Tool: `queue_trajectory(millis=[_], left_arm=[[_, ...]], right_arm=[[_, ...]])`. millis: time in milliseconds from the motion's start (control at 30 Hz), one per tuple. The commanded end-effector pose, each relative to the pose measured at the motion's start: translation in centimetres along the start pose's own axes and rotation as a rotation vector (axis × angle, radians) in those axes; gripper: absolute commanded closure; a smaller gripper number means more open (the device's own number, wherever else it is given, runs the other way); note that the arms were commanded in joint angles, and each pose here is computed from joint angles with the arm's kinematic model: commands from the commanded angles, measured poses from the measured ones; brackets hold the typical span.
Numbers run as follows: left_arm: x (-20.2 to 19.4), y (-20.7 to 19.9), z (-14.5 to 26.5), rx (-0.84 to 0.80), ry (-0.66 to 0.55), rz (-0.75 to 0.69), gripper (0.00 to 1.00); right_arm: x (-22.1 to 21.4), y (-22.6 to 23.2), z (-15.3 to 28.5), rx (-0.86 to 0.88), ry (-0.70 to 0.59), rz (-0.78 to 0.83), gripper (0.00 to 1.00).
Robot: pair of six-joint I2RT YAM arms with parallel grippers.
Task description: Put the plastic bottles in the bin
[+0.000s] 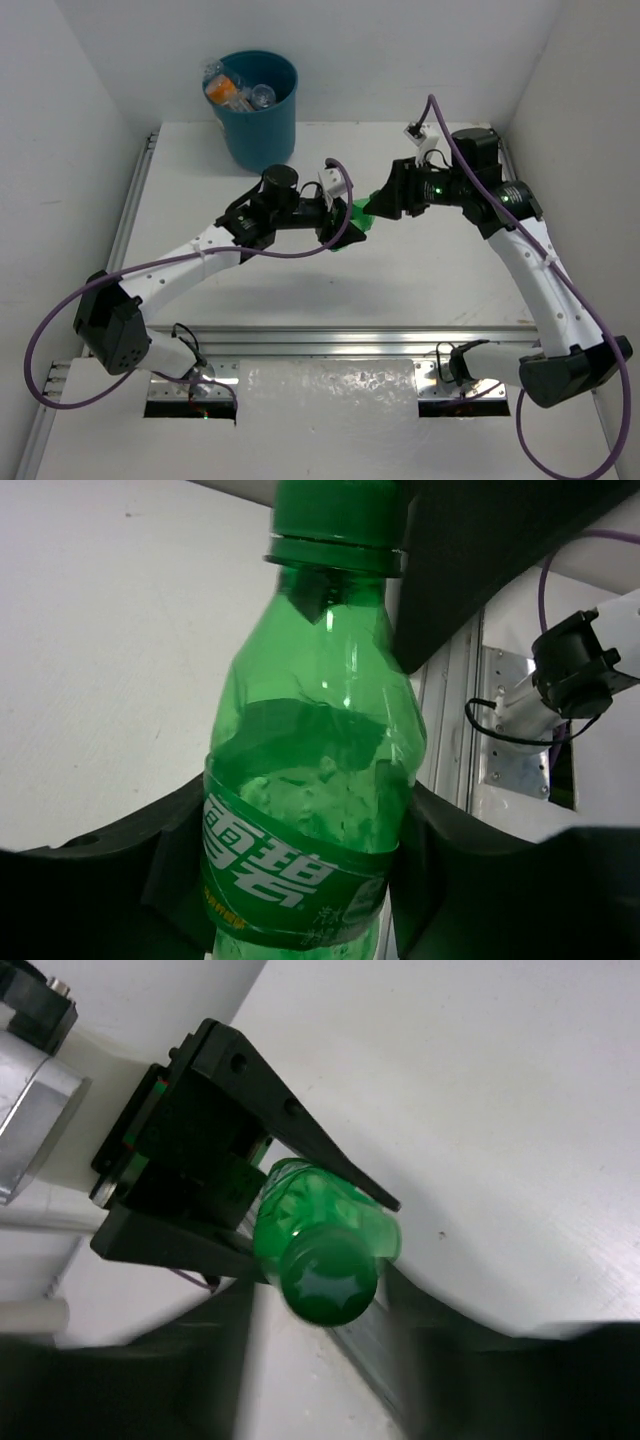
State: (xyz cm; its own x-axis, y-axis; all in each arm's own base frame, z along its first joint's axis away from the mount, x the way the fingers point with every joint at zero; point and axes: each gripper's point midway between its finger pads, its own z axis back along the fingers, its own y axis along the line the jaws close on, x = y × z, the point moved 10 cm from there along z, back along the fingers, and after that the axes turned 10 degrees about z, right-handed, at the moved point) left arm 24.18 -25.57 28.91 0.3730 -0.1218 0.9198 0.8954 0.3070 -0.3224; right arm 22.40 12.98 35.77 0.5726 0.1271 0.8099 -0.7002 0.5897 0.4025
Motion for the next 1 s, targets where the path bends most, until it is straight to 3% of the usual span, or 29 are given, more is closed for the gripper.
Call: queue_trajectory(millis=[0, 33, 67, 200, 367, 400, 467, 500, 567, 600, 667, 767, 833, 967], left_arm=[[3.3, -0.4, -0.1, 0.055, -0.128, -0.033, 1.00], [3.8, -0.5, 0.0, 0.075, -0.149, -0.031, 1.00], [4.3, 0.0, 0.1, 0.142, -0.176, -0.027, 1.00], [7.1, 1.3, 1.0, 0.310, -0.287, 0.029, 1.00], [12.7, 6.2, 3.9, 0.646, -0.485, 0.156, 1.00], [14.5, 8.5, 5.3, 0.708, -0.558, 0.213, 1.00], [15.3, 11.2, 6.5, 0.812, -0.578, 0.278, 1.00], [18.0, 12.0, 8.3, 0.844, -0.651, 0.263, 1.00], [17.8, 16.1, 7.8, 0.956, -0.619, 0.283, 1.00], [20.7, 16.6, 9.7, 0.983, -0.686, 0.226, 1.00], [20.6, 22.1, 9.6, 1.098, -0.675, 0.214, 1.00], [21.9, 25.1, 11.4, 1.118, -0.732, 0.177, 1.00], [20.7, 28.7, 12.6, 1.104, -0.741, 0.203, 1.00], [20.5, 31.7, 13.3, 1.012, -0.810, 0.182, 0.90]], right_arm=[[0.4, 1.3, 1.1, 0.013, -0.093, 0.052, 0.35], [0.4, 1.0, 1.2, -0.040, -0.109, 0.047, 0.10], [0.2, 1.0, 1.4, -0.064, -0.114, 0.046, 0.01], [0.0, 0.5, 2.9, -0.282, -0.133, 0.023, 0.01], [-0.2, 0.9, 6.4, -0.544, -0.190, 0.004, 0.01], [-0.2, 1.2, 6.9, -0.557, -0.205, 0.007, 0.01], [-0.6, 2.0, 7.9, -0.544, -0.239, 0.027, 0.01], [-0.8, 2.2, 8.0, -0.535, -0.240, 0.029, 0.01], [-1.6, 2.5, 8.1, -0.503, -0.236, 0.029, 0.01], [-1.8, 2.7, 8.0, -0.481, -0.244, 0.032, 0.01], [-2.9, 2.7, 7.5, -0.430, -0.237, 0.024, 0.01], [-4.1, 2.2, 6.5, -0.391, -0.221, 0.016, 0.01], [-5.0, 1.6, 5.7, -0.379, -0.198, 0.005, 0.01], [-6.0, 0.4, 4.4, -0.382, -0.151, 0.000, 0.01]])
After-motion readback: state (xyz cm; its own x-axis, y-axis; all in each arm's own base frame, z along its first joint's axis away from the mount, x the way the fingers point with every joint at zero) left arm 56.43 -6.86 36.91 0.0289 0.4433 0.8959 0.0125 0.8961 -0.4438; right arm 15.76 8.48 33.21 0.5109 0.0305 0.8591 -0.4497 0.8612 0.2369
